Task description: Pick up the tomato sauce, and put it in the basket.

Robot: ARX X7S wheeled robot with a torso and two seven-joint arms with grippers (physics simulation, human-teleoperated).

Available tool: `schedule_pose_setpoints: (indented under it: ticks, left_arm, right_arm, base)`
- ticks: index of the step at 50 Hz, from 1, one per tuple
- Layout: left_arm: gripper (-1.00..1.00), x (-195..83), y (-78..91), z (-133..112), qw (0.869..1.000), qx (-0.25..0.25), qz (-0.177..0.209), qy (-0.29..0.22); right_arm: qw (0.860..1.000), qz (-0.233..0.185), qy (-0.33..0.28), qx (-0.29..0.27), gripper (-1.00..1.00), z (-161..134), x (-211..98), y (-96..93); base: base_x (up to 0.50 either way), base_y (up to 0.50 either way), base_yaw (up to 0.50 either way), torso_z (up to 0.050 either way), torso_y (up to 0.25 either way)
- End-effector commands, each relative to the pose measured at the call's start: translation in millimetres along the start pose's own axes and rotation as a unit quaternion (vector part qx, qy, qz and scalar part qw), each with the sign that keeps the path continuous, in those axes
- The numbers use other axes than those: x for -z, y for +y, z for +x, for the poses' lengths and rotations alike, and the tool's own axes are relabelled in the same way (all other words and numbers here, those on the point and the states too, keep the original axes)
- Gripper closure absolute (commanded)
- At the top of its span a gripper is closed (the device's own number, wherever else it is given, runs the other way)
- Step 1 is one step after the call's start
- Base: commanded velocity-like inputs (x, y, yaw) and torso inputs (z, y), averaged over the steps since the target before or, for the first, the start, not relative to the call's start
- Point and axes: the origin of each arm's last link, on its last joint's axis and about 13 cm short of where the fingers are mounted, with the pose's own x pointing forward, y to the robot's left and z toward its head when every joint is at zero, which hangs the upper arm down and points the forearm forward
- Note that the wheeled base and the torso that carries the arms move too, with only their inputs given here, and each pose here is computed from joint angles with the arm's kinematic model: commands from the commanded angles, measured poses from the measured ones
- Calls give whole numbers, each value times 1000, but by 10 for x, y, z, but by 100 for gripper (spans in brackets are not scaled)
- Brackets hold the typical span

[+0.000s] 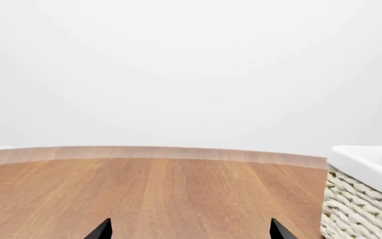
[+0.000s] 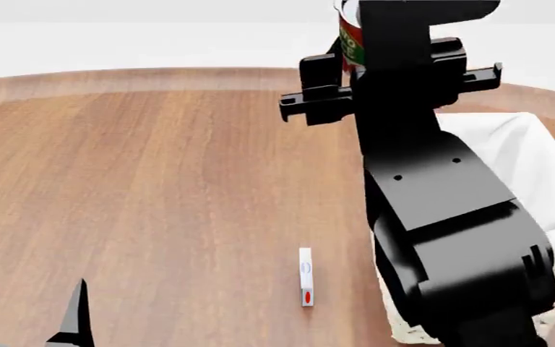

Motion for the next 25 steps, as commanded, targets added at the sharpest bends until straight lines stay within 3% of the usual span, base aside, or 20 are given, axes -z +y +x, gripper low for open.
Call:
schedule_pose_setpoints:
  ticks: [1, 16, 25]
  left_arm:
    - [-100, -5, 2, -2, 1000, 0, -1, 0]
    - [-100, 0, 19, -2, 1000, -4, 2, -1]
    - [-100, 1, 18, 3, 1000, -3, 3, -2]
  right_arm:
    - [999, 4, 21, 48, 100, 325, -99, -285]
    - [995, 10, 56, 87, 100, 604, -75, -488]
    - [990, 34, 81, 112, 100, 699, -31, -587]
  base:
    - [0, 0, 0, 0, 0]
    - [0, 0, 0, 0, 1]
    - [0, 0, 0, 0, 0]
